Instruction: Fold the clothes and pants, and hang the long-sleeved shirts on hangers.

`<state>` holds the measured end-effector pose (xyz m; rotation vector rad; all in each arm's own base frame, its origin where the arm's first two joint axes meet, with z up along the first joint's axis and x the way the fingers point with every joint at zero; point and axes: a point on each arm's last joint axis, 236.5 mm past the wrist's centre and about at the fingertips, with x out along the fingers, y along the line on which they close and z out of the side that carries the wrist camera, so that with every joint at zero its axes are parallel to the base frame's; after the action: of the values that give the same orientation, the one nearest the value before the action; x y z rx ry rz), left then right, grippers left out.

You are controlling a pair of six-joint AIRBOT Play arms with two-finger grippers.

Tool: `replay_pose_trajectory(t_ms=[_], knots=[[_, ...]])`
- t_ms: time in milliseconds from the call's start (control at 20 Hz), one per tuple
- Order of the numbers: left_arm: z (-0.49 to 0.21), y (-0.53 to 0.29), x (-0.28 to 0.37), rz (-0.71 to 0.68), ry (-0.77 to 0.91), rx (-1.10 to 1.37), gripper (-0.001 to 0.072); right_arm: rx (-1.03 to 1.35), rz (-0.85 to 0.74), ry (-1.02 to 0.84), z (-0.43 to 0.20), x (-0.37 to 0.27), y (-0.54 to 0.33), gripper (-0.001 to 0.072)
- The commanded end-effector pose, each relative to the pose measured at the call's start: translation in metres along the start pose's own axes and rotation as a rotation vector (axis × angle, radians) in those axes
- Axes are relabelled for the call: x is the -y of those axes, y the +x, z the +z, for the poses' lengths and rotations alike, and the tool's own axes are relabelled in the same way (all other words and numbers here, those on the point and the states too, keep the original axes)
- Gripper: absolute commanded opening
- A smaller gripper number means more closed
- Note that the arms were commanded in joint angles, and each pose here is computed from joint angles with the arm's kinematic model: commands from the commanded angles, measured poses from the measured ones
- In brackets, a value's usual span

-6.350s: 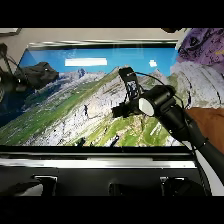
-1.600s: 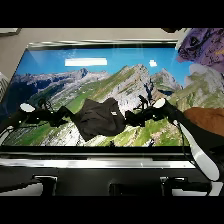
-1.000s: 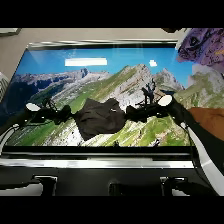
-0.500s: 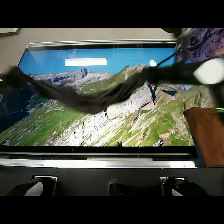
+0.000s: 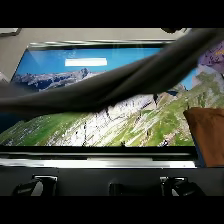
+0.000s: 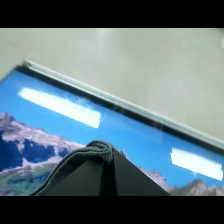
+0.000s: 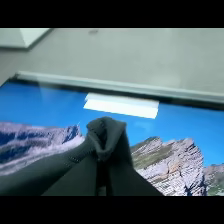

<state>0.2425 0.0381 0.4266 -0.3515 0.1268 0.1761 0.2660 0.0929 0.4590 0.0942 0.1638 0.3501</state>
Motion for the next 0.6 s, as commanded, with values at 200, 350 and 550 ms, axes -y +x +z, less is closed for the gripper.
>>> replay_pose_trajectory(t_ms=[200, 350, 550], knots=[[-0.052, 0.046, -0.040, 0.142, -0.019, -0.187, 0.0015, -0.143, -0.098, 0.198, -0.035, 0.029, 0.063, 0.0031], [-0.137, 0.136, -0.067, 0.190, -0.013, -0.471, 0.0015, -0.414, -0.148, 0.290, -0.122, 0.048, 0.162, 0.0032], [-0.279, 0.250, -0.105, 0.247, 0.004, -0.802, 0.0016, -0.721, -0.233, 0.389, -0.274, 0.077, 0.281, 0.0032]])
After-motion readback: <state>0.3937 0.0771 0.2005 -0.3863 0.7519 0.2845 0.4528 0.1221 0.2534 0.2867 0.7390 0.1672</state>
